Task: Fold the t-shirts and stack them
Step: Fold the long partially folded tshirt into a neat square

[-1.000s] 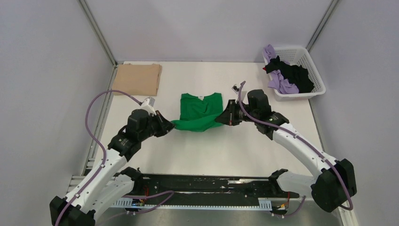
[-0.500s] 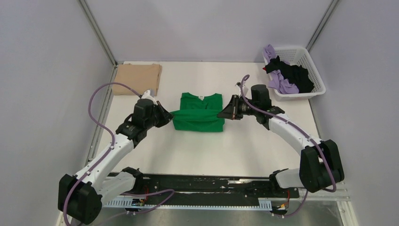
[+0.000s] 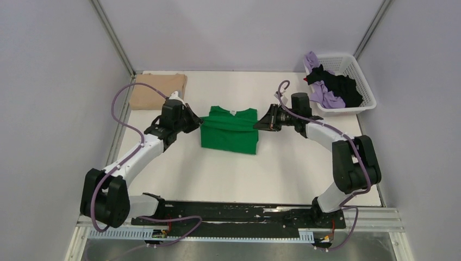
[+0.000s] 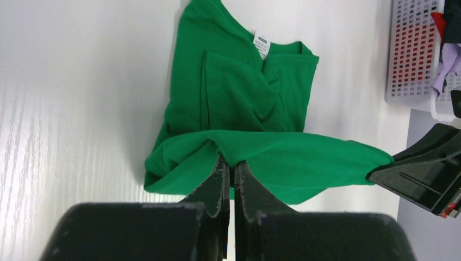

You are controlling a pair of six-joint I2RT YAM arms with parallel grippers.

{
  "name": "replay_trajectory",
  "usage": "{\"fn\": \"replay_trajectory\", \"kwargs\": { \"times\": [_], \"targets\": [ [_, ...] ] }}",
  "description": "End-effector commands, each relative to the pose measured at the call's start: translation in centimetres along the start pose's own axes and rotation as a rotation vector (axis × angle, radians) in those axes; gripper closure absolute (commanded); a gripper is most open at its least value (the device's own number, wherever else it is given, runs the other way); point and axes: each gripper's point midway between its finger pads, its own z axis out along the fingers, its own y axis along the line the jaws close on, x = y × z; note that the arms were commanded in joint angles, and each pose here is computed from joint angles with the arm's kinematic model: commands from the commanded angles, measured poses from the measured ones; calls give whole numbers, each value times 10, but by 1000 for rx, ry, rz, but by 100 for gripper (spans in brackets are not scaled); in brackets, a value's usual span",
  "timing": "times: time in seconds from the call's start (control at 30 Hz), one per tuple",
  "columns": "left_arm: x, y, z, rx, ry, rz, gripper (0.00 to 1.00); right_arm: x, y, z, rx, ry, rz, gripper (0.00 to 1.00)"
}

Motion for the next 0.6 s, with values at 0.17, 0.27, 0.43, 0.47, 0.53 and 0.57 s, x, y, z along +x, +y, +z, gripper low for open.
{"fn": "replay_trajectory", "kwargs": {
  "times": [0.17,0.27,0.43,0.47,0.53,0.57],
  "targets": [
    [-50,-4,49,-15,-73,32,100,-54,-12,4,-26,-70,-60,100],
    [-52,2,68,-35,-50,31,100,-64,-25,9,-11,-77,-48,100],
    [-57,11,94,-52,-22,12,100,-79,-45,24,1,-69,-39,100],
    [-54,16,101,-64,-11,11,100,-82,-50,27,6,-71,-38,100],
    [-53,24,113,-83,2,7,100,-89,-58,32,16,-75,-38,97],
    [-60,22,117,-78,-3,10,98,-92,-64,34,25,-80,-37,95]
  ]
}}
